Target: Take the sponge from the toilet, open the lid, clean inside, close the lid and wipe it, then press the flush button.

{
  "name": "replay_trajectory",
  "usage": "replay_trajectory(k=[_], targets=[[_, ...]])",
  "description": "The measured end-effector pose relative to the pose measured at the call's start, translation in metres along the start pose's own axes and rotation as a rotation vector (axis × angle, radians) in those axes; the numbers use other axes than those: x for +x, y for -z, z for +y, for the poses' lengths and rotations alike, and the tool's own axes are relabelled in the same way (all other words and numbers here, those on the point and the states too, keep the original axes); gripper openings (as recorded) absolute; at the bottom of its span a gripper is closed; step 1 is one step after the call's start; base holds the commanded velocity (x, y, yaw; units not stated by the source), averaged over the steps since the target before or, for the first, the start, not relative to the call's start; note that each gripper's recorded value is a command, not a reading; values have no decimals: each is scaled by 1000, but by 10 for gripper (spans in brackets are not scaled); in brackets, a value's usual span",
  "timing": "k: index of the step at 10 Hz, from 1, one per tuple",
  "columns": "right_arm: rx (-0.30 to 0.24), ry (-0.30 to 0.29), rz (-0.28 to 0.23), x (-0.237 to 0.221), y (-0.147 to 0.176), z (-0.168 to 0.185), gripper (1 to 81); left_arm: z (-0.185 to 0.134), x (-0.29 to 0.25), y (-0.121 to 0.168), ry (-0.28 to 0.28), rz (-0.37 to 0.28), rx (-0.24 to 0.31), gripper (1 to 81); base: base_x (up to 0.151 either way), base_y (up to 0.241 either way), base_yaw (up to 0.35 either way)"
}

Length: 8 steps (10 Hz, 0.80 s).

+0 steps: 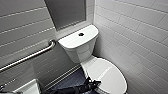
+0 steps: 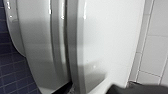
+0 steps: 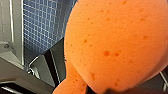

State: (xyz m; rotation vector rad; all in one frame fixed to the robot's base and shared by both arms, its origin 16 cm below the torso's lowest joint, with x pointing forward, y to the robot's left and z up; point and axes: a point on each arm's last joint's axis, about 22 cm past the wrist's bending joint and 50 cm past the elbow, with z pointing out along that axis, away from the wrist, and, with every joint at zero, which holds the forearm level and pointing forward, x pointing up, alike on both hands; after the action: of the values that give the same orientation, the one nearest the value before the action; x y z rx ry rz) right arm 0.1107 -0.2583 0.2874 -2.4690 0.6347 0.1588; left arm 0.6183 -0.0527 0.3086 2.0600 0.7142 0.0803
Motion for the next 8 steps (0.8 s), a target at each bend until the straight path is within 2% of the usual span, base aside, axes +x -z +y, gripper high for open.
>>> replay_trajectory(k=[5, 8], targets=[[-2, -6, -5, -5, 0, 1, 10, 14, -2, -3, 33, -20, -13, 811, 0, 0, 0], [4, -10, -7, -7, -2, -2, 10, 28, -2, 11, 60, -32, -58, 811, 0, 0, 0]])
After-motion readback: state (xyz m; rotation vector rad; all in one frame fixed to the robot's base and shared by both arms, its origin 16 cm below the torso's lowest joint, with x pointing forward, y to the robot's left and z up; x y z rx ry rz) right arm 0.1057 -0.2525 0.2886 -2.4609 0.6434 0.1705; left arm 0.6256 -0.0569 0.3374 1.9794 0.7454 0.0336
